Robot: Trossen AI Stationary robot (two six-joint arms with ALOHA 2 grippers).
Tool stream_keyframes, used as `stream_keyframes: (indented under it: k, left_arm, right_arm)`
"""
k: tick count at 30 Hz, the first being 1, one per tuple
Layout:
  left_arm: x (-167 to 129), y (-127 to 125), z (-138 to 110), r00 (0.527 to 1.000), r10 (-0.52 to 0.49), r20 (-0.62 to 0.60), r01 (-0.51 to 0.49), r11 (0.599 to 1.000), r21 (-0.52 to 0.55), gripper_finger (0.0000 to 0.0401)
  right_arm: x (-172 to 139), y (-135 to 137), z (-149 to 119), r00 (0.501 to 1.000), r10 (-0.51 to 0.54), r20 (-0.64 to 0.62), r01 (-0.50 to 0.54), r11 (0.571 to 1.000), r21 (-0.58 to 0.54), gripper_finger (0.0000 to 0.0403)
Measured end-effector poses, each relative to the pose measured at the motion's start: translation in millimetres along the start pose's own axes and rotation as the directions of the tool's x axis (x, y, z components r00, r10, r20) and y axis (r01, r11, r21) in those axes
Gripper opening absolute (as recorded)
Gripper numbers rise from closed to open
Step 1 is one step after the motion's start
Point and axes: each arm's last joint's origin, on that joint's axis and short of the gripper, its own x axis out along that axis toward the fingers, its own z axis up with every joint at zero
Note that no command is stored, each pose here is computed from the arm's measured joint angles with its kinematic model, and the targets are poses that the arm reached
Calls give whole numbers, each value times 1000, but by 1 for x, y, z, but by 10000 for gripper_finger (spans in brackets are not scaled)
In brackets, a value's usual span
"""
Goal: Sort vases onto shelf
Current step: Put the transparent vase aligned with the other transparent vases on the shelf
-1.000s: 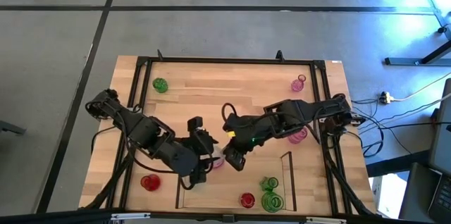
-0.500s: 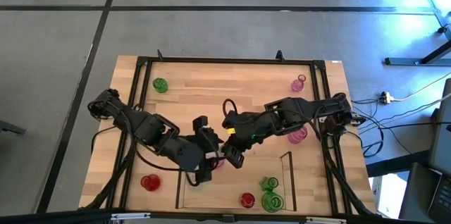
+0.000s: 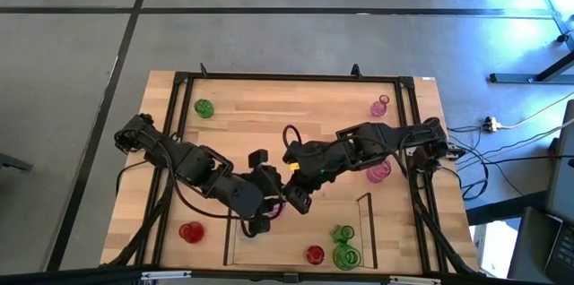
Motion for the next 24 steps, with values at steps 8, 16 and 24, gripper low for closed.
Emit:
stream_keyframes:
  k: [8,16,24]
  left_arm:
    - [-1,0,0,1000,3,1,-3,1000,-17,118]
    - [-10,-7,-7,999,47,14,-46,997,-66,118]
    - [-13,-16,-18,998,59,-33,-62,992,-110,106]
  right_arm:
    - [0,0,1,1000,-16,19,16,1000,-4,12]
    - [-14,2,3,995,-15,99,19,999,-45,68]
    - [-55,5,5,969,-22,245,42,996,-76,99]
